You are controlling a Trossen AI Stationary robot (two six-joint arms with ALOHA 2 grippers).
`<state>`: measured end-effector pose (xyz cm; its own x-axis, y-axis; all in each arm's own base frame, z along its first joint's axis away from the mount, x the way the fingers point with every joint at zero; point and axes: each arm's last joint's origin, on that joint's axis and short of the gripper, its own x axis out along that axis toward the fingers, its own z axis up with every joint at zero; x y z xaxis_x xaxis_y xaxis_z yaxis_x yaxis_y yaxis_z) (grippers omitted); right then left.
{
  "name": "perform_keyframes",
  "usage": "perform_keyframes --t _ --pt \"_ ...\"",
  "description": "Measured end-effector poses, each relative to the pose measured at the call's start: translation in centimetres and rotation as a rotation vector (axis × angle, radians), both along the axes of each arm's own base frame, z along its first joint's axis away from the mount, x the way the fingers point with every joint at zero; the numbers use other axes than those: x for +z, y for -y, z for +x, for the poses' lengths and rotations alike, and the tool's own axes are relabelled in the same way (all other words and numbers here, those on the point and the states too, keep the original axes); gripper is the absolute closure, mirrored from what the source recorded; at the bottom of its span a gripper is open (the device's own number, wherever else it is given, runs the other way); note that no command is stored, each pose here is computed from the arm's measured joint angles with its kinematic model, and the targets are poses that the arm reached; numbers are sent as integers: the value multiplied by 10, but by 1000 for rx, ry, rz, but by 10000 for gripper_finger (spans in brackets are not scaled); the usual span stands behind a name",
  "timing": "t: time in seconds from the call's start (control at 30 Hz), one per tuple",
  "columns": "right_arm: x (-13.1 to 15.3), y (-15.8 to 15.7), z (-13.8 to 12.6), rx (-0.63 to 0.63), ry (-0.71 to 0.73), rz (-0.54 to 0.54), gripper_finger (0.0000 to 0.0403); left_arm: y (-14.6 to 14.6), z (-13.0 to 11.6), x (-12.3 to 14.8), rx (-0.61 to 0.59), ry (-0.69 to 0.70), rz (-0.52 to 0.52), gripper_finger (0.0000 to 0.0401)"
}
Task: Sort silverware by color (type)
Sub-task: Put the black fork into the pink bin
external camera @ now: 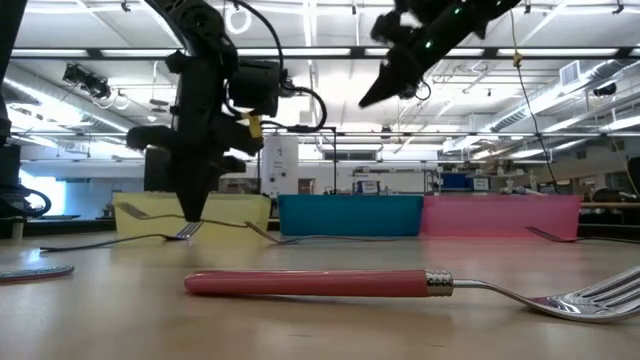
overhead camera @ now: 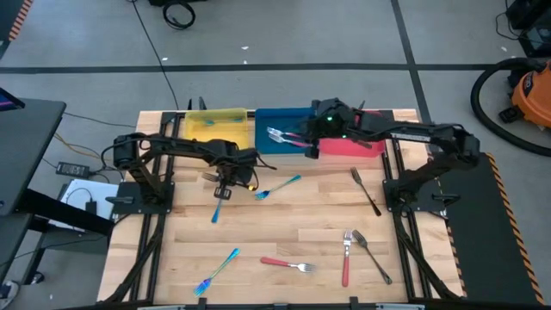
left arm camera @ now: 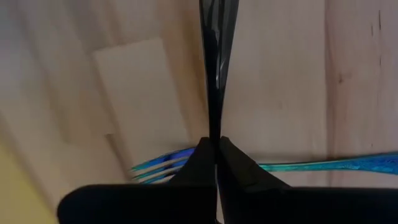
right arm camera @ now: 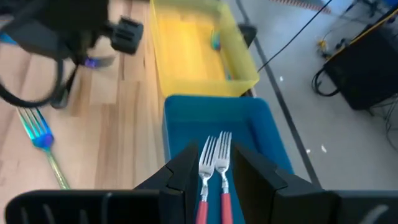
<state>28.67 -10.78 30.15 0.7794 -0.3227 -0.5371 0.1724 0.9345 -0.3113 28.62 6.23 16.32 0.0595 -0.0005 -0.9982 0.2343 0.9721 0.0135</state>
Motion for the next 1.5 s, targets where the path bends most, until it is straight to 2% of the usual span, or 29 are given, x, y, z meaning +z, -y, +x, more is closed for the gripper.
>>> perform_keyframes --t 0.3,0.43,0.63,0.8,1.23,1.33,1.43,1.5 --pt "38 -14 -36 0 85 -33 302 -15 18 38 53 77 35 401" --pt "47 -19 -50 -23 113 0 302 -21 32 59 62 182 60 401" --pt "54 -26 -67 -55 130 89 302 -31 55 90 75 417 119 401" --pt "51 -32 -73 -29 95 197 302 -35 67 100 77 566 153 401" --pt "35 -55 -74 -55 -23 341 302 -40 90 124 130 909 199 401" --pt "26 -62 -71 -71 -32 327 302 -41 94 130 149 990 198 401" --pt "15 -65 -67 -139 -20 279 302 -41 96 136 166 1054 197 401" --pt "10 -67 -63 -174 39 248 302 -42 97 138 166 1079 202 401"
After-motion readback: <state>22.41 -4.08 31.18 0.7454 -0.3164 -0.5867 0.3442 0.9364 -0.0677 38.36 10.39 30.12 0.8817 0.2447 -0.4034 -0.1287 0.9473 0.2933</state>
